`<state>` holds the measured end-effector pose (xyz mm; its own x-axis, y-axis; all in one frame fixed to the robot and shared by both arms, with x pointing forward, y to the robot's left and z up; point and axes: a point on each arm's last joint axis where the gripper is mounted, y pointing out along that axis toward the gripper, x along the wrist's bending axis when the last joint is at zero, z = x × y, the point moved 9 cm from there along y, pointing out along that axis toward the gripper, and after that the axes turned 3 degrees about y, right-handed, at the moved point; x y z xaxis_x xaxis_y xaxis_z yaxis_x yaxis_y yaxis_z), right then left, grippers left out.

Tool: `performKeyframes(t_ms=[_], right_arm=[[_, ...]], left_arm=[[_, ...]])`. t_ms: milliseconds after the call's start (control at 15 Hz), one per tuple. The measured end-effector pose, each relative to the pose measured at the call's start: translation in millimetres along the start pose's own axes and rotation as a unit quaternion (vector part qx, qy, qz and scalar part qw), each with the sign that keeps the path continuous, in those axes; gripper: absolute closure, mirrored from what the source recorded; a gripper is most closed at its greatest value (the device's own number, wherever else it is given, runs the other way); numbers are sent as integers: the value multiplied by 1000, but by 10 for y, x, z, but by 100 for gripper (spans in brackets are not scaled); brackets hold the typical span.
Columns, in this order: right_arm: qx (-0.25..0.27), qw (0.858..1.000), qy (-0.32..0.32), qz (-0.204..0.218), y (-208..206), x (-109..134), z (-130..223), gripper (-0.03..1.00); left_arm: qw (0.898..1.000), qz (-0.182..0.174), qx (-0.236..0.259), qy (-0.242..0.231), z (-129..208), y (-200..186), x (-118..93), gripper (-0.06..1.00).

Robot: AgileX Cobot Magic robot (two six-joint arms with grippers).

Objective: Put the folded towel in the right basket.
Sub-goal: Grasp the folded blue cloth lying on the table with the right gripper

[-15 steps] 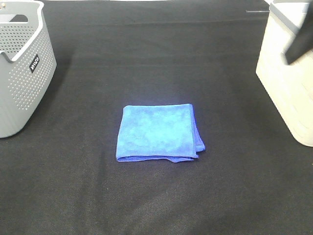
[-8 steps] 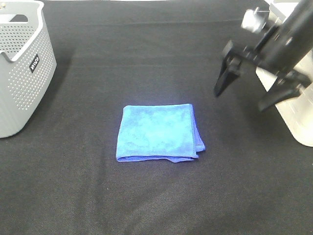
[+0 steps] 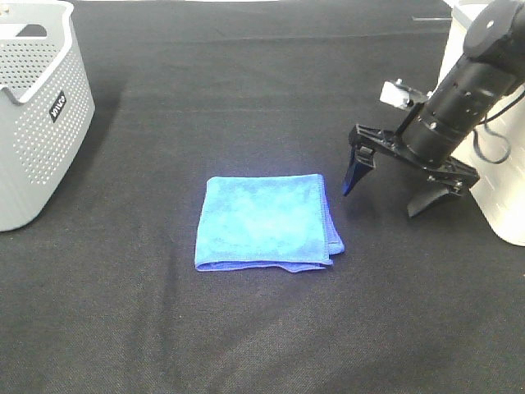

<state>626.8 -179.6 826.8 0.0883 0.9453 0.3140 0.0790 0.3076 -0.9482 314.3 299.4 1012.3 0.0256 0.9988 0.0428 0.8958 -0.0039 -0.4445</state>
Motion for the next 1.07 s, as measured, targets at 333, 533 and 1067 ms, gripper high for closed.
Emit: performKeyframes(t_ms=[333, 533, 1067], right_arm=[[-2, 1000, 13, 3, 223, -69, -52, 2], [2, 1000, 18, 3, 285, -82, -51, 2], [8, 999, -20, -28, 630, 552, 125, 3]], left_arm=[[1000, 0, 0, 0, 0, 0, 0, -4], [1000, 0, 0, 0, 0, 0, 0, -4], [1000, 0, 0, 0, 0, 0, 0, -4]])
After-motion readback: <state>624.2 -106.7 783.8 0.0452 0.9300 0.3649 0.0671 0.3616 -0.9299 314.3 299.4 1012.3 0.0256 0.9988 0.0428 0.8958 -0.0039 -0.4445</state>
